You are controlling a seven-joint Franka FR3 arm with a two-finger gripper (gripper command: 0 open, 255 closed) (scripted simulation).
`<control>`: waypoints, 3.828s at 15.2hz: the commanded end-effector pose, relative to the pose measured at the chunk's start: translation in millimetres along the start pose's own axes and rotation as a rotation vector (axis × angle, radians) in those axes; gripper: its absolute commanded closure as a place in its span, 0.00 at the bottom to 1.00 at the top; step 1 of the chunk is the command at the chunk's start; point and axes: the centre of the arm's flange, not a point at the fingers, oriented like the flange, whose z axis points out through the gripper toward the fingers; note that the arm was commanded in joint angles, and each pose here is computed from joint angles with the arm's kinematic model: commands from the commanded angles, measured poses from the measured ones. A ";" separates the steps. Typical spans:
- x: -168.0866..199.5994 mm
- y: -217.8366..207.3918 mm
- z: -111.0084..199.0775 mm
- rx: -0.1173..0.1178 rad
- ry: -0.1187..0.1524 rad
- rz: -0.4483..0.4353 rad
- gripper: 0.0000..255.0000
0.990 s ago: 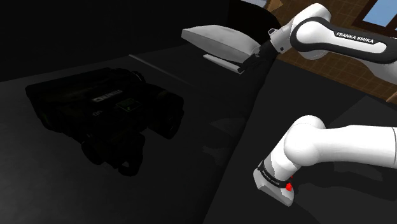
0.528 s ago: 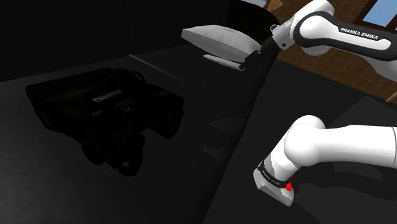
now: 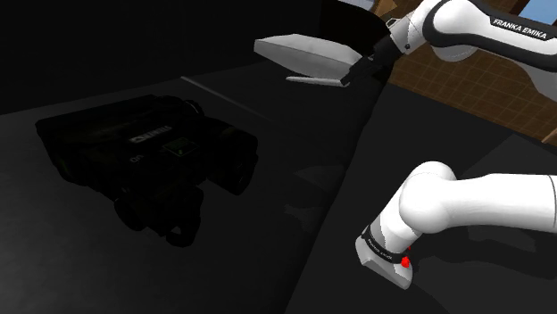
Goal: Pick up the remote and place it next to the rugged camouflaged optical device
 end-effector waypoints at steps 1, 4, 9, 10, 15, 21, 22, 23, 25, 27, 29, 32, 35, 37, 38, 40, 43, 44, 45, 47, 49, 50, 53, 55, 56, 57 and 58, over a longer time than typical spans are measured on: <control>4.8 -2.3 -9.9 0.000 0.000 0.000 1.00; 12.3 -4.4 -23.7 0.000 0.000 0.000 1.00; 24.8 -8.0 -46.6 0.000 0.000 0.000 1.00; 27.3 -8.7 -51.2 0.000 0.000 0.000 1.00; 39.9 -12.3 -74.2 0.000 0.000 0.000 1.00; 48.8 -28.4 -94.6 0.000 0.000 0.000 1.00; 46.3 -41.4 -94.0 0.000 0.000 0.000 1.00; 43.7 -54.3 -93.5 0.000 0.000 0.000 1.00; 38.6 -80.2 -92.4 0.000 0.000 0.000 1.00; 33.5 -106.1 -91.3 0.000 0.000 0.000 1.00; 28.4 -132.0 -90.2 0.000 0.000 0.000 1.00; 20.8 -170.8 -88.5 0.000 0.000 0.000 1.00; 13.2 -209.6 -86.9 0.000 0.000 0.000 1.00; 8.1 -235.5 -85.8 0.000 0.000 0.000 1.00; 5.5 -248.4 -85.2 0.000 0.000 0.000 1.00; 0.4 -274.3 -84.1 0.000 0.000 0.000 1.00; -7.2 -313.1 -82.5 0.000 0.000 0.000 1.00; -9.8 -326.0 -81.9 0.000 0.000 0.000 1.00; -12.3 -339.0 -81.4 0.000 0.000 0.000 1.00; -17.4 -364.9 -80.3 0.000 0.000 0.000 1.00; -22.5 -390.7 -79.2 0.000 0.000 0.000 1.00; -25.1 -403.7 -78.6 0.000 0.000 0.000 1.00; -32.3 -440.5 -77.0 0.000 0.000 0.000 1.00; -37.4 -439.1 -67.9 0.000 0.000 0.000 1.00; -39.9 -438.4 -63.3 0.000 0.000 0.000 1.00; -42.4 -437.7 -58.7 0.000 0.000 0.000 1.00; -44.9 -437.0 -54.1 0.000 0.000 0.000 1.00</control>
